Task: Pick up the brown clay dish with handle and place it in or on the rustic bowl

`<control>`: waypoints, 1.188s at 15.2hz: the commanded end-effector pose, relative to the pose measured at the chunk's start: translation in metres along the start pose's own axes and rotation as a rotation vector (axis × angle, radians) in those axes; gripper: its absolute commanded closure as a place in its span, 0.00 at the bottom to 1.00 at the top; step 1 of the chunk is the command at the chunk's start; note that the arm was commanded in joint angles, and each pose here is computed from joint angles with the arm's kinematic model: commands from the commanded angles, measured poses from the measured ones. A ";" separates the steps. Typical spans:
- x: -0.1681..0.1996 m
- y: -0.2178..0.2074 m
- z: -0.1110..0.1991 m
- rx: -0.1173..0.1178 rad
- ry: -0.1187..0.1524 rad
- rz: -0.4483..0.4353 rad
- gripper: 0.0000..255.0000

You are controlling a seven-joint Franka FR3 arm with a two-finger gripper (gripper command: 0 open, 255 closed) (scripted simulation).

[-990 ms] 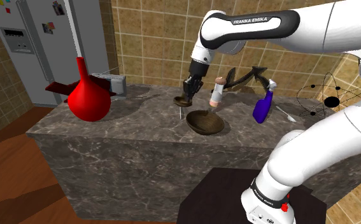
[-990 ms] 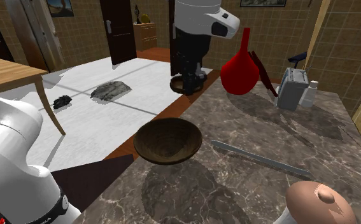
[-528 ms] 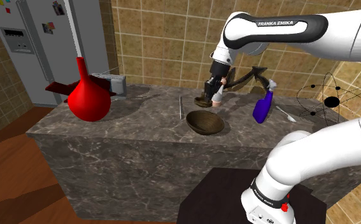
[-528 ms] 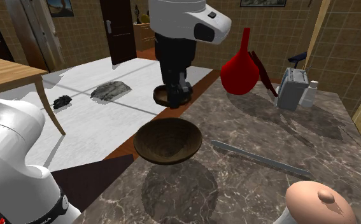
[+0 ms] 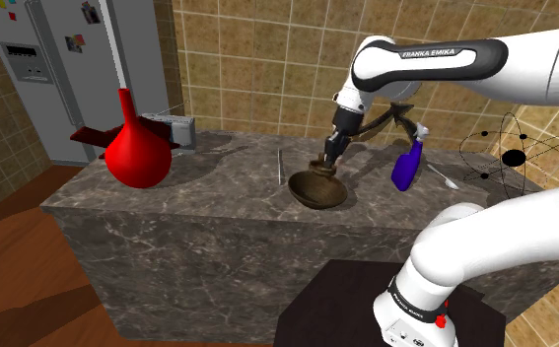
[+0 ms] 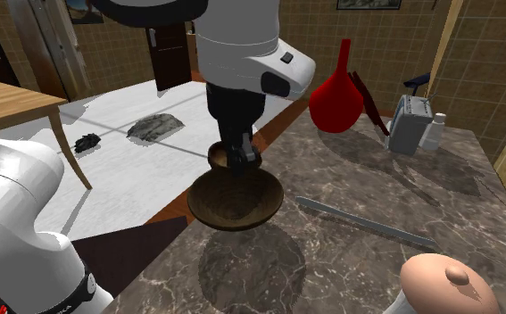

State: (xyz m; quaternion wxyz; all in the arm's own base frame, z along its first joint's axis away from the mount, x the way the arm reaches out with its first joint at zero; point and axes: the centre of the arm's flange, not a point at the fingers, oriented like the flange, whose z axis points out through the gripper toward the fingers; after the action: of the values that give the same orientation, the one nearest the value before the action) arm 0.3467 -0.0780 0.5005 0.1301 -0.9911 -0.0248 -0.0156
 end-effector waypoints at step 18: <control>-0.002 0.011 0.043 0.000 0.000 0.000 0.00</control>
State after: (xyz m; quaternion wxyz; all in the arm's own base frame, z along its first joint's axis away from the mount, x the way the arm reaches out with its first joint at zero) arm 0.3461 -0.0779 0.4557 0.1301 -0.9911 -0.0250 -0.0158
